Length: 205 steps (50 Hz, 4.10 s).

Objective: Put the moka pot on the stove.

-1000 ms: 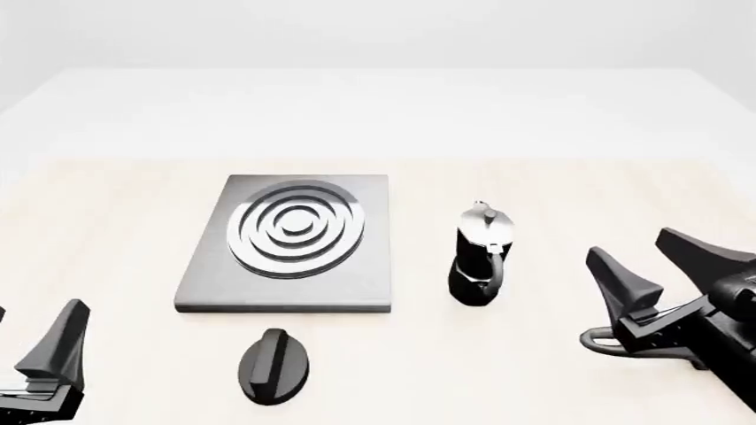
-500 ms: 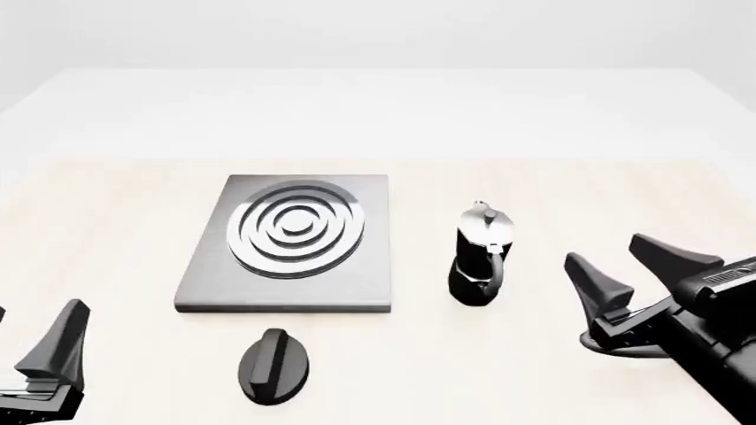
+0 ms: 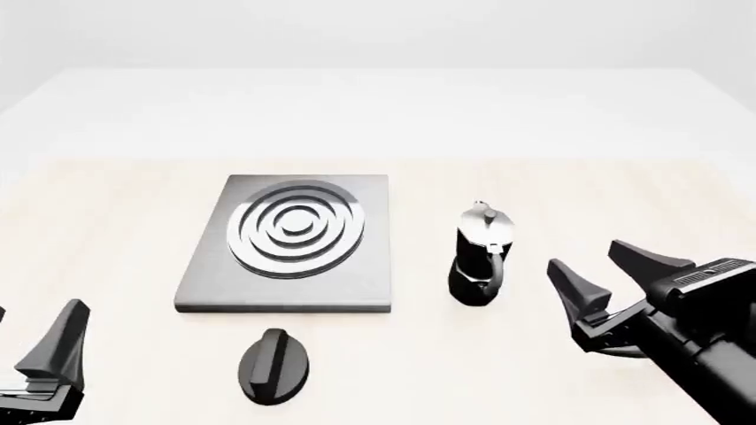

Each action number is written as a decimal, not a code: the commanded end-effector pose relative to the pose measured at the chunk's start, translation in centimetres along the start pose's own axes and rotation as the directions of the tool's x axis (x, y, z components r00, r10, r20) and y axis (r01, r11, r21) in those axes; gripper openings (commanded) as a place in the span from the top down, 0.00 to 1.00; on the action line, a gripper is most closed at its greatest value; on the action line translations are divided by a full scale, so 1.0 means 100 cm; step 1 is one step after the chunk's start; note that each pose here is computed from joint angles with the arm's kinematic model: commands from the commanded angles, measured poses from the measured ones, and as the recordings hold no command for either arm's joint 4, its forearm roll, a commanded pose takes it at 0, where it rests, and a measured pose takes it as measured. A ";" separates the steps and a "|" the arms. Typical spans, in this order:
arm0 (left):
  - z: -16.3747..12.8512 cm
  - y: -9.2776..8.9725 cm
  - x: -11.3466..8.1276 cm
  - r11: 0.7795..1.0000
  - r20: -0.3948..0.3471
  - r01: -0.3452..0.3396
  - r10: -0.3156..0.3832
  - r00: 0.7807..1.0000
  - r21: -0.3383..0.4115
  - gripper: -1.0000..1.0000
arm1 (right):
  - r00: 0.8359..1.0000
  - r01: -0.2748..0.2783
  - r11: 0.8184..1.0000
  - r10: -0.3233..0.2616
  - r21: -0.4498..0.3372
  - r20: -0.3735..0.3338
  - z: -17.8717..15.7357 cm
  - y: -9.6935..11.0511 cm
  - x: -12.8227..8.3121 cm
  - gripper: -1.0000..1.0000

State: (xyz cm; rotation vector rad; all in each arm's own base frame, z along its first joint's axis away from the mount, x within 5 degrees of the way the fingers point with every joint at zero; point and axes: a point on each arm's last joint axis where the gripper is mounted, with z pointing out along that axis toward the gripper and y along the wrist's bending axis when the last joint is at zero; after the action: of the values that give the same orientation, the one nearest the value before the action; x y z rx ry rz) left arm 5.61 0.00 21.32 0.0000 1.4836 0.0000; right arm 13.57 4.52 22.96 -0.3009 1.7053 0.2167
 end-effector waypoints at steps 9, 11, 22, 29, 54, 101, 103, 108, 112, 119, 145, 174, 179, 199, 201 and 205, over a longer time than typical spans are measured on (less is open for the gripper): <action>0.000 0.000 0.000 1.000 0.000 0.000 0.000 1.000 0.000 0.00 | 1.000 -0.005 1.000 0.005 -0.016 -0.012 0.010 0.003 0.006 0.00; 0.000 0.000 0.000 1.000 0.000 0.000 0.000 1.000 0.000 0.00 | 1.000 -0.006 1.000 0.005 -0.017 -0.012 0.011 0.003 0.005 0.00; 0.000 0.000 0.000 1.000 0.000 0.000 0.000 1.000 0.000 0.00 | 1.000 -0.005 1.000 0.005 -0.023 -0.016 0.017 0.004 0.006 0.00; 0.000 0.000 0.000 1.000 0.000 0.000 0.000 1.000 0.000 0.00 | 1.000 -0.005 1.000 0.004 -0.029 -0.019 0.020 0.005 0.006 0.00; 0.000 0.000 0.000 1.000 0.000 0.000 0.000 1.000 0.000 0.00 | 0.999 -0.007 0.999 0.005 -0.041 -0.043 0.035 0.008 0.016 0.00; 0.000 0.000 0.000 1.000 0.000 0.000 0.000 1.000 0.000 0.00 | 0.997 -0.027 0.998 0.023 -0.062 -0.073 0.047 0.013 0.035 0.00; 0.000 0.000 0.000 1.000 0.000 0.000 0.000 1.000 0.000 0.00 | 0.997 -0.030 0.998 0.026 -0.062 -0.073 0.048 0.013 0.036 0.00; 0.000 0.000 0.000 1.000 0.000 0.000 0.000 1.000 0.000 0.00 | 0.997 -0.037 0.997 0.032 -0.064 -0.074 0.050 0.013 0.039 0.00; 0.000 0.000 0.000 1.000 0.000 0.000 0.000 1.000 0.000 0.00 | 0.996 -0.043 0.997 0.038 -0.067 -0.078 0.051 0.014 0.042 0.00; 0.000 0.000 0.000 1.000 0.000 0.000 0.000 1.000 0.000 0.00 | 0.995 -0.047 0.996 0.041 -0.075 -0.088 0.057 0.016 0.047 0.00; 0.000 0.000 0.000 1.000 0.000 0.000 0.000 1.000 0.000 0.00 | 0.995 -0.052 0.995 0.044 -0.082 -0.095 0.063 0.019 0.050 0.00; 0.000 0.000 0.000 1.000 0.000 0.000 0.000 1.000 0.000 0.00 | 0.994 -0.057 0.995 0.048 -0.085 -0.101 0.071 0.020 0.056 0.00; 0.000 0.000 0.000 1.000 0.000 0.000 0.000 1.000 0.000 0.00 | 0.994 -0.057 0.995 0.049 -0.085 -0.102 0.072 0.020 0.058 0.00; 0.000 0.000 0.000 1.000 0.000 0.000 0.000 1.000 0.000 0.00 | 0.992 -0.064 0.994 0.054 -0.091 -0.113 0.077 0.022 0.064 0.00; 0.000 0.000 0.000 1.000 0.000 0.000 0.000 1.000 0.000 0.00 | 0.992 -0.065 0.994 0.054 -0.091 -0.114 0.077 0.022 0.065 0.00; 0.000 0.000 0.000 1.000 0.000 0.000 0.000 1.000 0.000 0.00 | 0.992 -0.067 0.993 0.056 -0.092 -0.115 0.078 0.023 0.065 0.00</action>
State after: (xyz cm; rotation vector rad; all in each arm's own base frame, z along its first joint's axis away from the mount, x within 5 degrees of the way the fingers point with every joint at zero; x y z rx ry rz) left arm 5.61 0.00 21.32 0.0000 1.4836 0.0000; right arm 19.11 8.50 15.53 -0.3374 1.8164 0.3289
